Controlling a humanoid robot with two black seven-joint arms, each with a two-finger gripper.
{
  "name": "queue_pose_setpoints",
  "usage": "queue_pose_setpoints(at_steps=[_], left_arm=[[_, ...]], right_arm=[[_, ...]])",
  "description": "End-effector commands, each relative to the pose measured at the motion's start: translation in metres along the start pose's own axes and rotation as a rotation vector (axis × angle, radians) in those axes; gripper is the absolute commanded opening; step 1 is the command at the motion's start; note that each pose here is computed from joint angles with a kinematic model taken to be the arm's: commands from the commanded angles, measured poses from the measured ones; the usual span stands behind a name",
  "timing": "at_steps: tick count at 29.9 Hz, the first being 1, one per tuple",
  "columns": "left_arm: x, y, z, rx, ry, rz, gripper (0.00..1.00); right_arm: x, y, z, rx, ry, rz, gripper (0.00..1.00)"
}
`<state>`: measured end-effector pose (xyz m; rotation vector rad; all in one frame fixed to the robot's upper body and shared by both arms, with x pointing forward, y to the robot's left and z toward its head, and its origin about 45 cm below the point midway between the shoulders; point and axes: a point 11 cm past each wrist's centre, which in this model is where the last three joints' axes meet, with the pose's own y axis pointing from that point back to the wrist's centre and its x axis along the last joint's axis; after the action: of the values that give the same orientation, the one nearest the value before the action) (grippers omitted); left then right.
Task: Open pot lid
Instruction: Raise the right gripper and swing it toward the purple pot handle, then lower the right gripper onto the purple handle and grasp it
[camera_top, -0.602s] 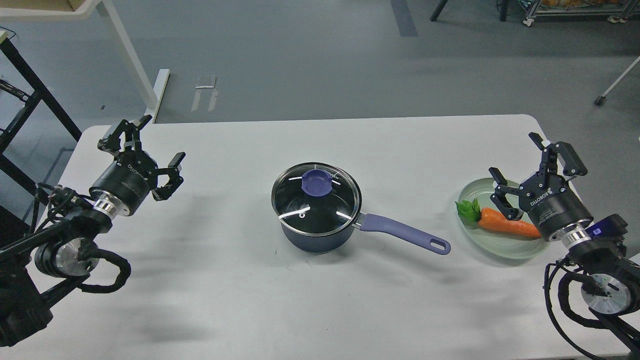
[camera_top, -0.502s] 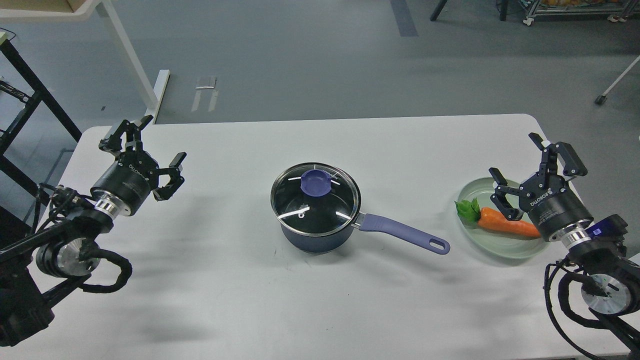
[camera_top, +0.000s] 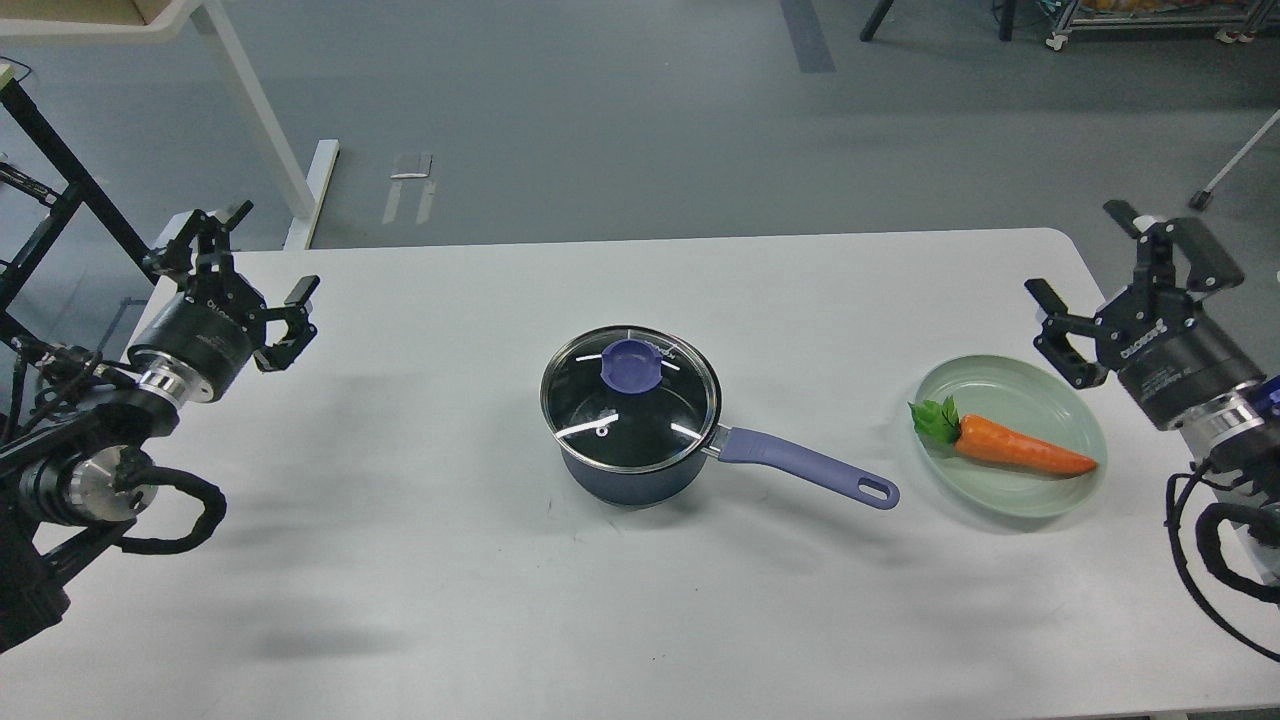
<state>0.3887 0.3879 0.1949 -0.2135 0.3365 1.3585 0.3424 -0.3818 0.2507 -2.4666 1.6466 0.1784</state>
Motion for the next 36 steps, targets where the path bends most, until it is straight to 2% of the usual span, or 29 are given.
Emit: queue_pose_setpoints(at_steps=[1, 5, 9, 13, 18, 25, 29, 36], left_arm=[[-0.013, -0.008, 0.012, -0.008, -0.087, -0.093, 0.99], [-0.023, -0.011, 0.012, -0.006, -0.105, -0.136, 0.99], [-0.029, -0.017, 0.019, -0.022, -0.109, -0.148, 0.99], [-0.032, -0.018, 0.02, -0.023, -0.111, -0.158, 0.99], [-0.039, -0.019, 0.023, -0.028, -0.11, -0.175, 0.99], [-0.041, -0.02, 0.023, -0.028, -0.113, -0.179, 0.99], [-0.041, -0.02, 0.023, -0.029, -0.111, -0.178, 0.99], [-0.045, -0.02, 0.023, -0.027, -0.109, -0.191, 0.99]], right_arm=[[-0.027, -0.019, -0.051, 0.03, 0.248, -0.179, 0.99], [-0.057, -0.039, -0.083, 0.027, 0.58, -0.366, 0.99], [-0.095, -0.058, -0.083, -0.019, 0.878, -0.585, 0.99], [-0.123, -0.069, -0.069, -0.092, 1.119, -0.785, 0.99], [-0.17, -0.079, -0.021, -0.133, 1.364, -1.092, 0.99], [-0.164, -0.059, 0.032, -0.227, 1.612, -1.323, 0.95], [-0.148, -0.057, 0.049, -0.292, 1.655, -1.348, 0.9], [-0.142, -0.059, 0.067, -0.33, 1.655, -1.359, 0.73]])
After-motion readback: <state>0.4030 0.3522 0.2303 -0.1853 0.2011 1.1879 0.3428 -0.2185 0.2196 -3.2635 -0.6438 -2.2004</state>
